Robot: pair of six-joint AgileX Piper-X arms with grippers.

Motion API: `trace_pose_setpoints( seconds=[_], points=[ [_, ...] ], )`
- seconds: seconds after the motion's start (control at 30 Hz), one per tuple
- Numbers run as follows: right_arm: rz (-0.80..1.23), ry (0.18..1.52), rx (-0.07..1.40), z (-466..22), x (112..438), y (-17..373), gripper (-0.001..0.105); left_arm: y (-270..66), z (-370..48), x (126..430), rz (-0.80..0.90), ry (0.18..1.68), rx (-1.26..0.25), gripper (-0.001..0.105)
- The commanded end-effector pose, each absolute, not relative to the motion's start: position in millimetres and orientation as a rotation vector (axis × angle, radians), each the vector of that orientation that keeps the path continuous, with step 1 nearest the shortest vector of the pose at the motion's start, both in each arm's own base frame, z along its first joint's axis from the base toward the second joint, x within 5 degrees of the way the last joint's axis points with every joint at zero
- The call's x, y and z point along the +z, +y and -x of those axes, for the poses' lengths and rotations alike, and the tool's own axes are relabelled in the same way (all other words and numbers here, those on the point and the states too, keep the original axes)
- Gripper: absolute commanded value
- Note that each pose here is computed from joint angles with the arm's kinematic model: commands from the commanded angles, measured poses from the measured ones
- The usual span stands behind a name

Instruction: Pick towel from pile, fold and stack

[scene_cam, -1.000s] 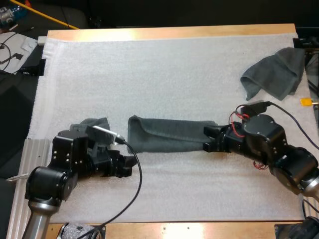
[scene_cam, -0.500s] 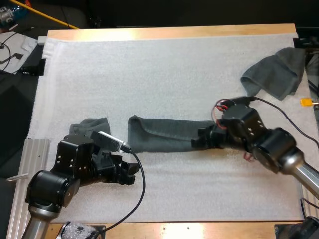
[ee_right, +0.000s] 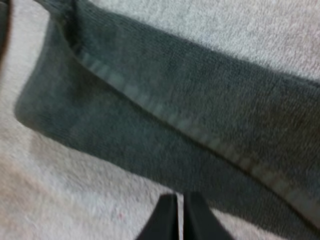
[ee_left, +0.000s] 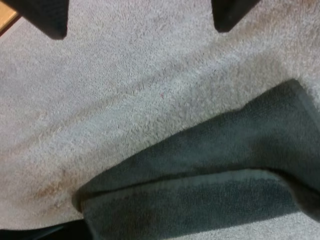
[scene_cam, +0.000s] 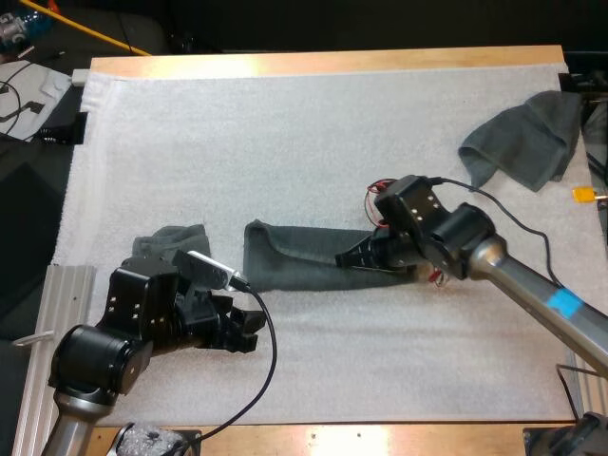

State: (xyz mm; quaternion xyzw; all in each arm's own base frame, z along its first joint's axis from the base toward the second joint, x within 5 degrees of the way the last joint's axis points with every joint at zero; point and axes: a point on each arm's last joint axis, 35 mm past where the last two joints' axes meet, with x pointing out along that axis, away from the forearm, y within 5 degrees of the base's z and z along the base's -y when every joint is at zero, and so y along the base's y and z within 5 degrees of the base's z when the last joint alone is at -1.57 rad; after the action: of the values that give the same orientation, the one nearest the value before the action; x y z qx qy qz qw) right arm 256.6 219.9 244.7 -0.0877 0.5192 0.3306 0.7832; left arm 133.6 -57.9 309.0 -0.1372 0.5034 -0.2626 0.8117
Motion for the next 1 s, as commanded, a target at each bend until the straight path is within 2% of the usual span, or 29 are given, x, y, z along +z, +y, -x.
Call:
trace_pose_setpoints(
  seconds=[0.0,0.13,0.23,0.6,0.87,0.97],
  points=[
    [0.203,1.166,0.731,-264,235,227,0.0,-58,-134,311,0.297,1.06,-0.563,0.059],
    [0.2,1.183,0.736,-267,229,230,0.0,-58,-132,311,0.294,1.069,-0.564,0.058],
    [0.195,1.258,0.746,-272,209,237,0.0,-58,-133,311,0.293,1.068,-0.565,0.059],
    [0.223,1.364,0.718,-281,167,246,0.0,-58,-133,311,0.291,1.068,-0.565,0.058],
    [0.225,1.377,0.688,-287,151,250,0.0,-58,-133,311,0.291,1.071,-0.565,0.058],
    [0.224,1.366,0.694,-288,154,249,0.0,-59,-134,311,0.299,1.073,-0.571,0.058]
  ],
)
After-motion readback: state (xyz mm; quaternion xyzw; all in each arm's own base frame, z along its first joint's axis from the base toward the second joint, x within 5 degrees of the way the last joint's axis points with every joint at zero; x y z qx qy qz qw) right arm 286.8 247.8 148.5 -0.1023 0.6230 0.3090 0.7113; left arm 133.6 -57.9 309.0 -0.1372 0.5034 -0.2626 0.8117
